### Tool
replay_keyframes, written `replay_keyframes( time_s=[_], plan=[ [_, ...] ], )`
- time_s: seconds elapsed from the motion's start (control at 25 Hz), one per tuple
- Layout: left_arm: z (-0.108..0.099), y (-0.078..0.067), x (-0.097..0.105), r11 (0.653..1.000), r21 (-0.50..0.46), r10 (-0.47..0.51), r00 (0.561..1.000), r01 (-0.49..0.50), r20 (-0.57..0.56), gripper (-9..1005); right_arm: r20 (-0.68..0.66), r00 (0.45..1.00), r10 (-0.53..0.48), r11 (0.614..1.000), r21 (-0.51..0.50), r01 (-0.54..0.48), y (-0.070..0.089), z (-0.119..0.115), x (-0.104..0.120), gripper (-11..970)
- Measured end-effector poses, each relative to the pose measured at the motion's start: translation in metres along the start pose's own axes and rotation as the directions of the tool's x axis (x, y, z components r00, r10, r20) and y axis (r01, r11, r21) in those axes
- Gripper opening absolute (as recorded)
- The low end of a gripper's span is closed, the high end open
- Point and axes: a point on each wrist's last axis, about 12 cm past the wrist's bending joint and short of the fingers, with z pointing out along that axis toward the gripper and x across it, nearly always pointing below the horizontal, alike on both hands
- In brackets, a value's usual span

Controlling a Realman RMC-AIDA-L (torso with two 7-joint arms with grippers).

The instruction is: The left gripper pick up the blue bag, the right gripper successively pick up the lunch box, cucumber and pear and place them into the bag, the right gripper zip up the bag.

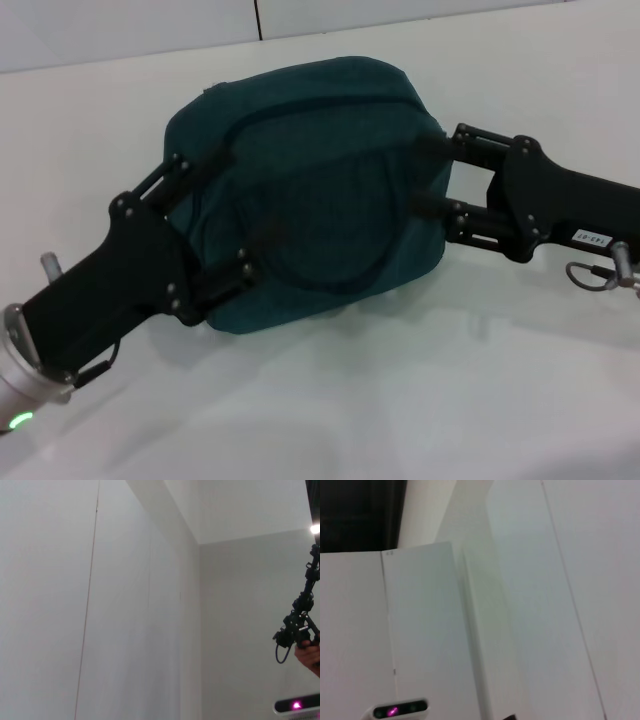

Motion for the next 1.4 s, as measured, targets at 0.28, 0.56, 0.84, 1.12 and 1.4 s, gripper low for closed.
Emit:
replay_keyframes(
  time_s=[0.28,0.56,0.84,1.12,1.4],
  plan=[
    [-0.006,-0.006,0.004,1.0,-0.017,-0.002,1.0,0.001,-0.008,814,0.01,1.0,-0.004,1.0,0.008,0.004,0.002,-0.001,0.001,664],
    [-0.008,-0.006,0.004,1.0,-0.021,-0.003,1.0,0.002,-0.015,814,-0.014,1.0,0.001,1.0,-0.005,-0.002,0.002,0.003,0.004,664],
    [-0.005,-0.004,0.002,1.0,-0.007,0.005,1.0,-0.005,-0.014,814,-0.028,1.0,-0.001,1.0,0.003,0.001,0.0,0.006,0.006,664],
    [-0.005,-0.005,0.003,1.0,-0.002,0.005,1.0,-0.005,-0.016,814,-0.031,1.0,-0.006,1.0,-0.006,0.006,-0.002,0.008,0.003,664],
    [-0.006,-0.005,0.003,1.0,-0.005,0.005,1.0,-0.005,-0.014,814,-0.029,0.999,-0.016,1.0,-0.004,0.016,-0.001,0.01,0.005,664]
  ],
)
